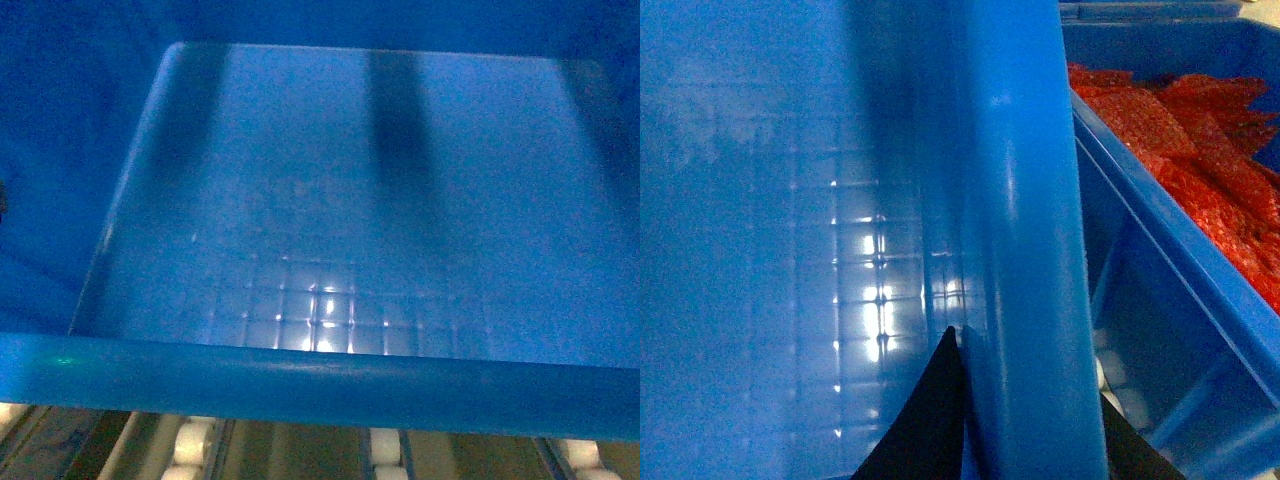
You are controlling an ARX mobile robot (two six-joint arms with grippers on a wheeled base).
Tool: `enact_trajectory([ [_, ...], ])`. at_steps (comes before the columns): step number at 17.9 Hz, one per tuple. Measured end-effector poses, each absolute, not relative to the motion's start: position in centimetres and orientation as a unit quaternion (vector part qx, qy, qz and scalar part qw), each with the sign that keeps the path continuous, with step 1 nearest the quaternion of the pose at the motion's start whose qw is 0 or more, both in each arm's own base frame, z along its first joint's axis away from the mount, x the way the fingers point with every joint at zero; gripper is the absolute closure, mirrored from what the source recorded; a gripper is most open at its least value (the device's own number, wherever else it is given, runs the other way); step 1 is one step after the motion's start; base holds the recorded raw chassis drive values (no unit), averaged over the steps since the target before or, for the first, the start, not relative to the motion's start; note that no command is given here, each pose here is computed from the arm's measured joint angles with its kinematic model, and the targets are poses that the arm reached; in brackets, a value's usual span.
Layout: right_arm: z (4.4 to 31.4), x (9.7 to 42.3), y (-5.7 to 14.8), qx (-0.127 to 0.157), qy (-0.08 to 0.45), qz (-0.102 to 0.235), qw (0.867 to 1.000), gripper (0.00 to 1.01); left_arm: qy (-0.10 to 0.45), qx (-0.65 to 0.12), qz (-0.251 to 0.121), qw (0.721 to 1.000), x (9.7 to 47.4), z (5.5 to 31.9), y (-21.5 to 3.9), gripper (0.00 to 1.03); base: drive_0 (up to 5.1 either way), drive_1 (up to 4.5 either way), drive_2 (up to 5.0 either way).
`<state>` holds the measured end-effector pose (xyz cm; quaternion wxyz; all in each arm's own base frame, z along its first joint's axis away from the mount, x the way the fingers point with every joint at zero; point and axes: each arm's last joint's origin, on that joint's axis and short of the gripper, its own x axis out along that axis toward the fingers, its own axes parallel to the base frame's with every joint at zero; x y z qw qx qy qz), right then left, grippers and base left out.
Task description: Place box next to blue box on left shelf
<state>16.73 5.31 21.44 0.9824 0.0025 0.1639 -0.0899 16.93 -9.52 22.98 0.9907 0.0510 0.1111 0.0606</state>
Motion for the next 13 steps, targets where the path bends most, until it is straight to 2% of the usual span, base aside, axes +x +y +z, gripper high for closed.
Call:
enact_trajectory([
  [8,21.38,16.76,5.32,0.002,0.166,-0.090,0.982,0.85,0.112,0.052,0.060,0.991,16.97,22.93,-9.55,0.90,0.2,4.29,-3.9],
  [13,21.37,16.76,5.32,0.002,0.166,-0.090,0.982,0.85,0.112,0.052,0.060,0.991,16.97,22.93,-9.55,0.90,0.0,0.00,0.0],
])
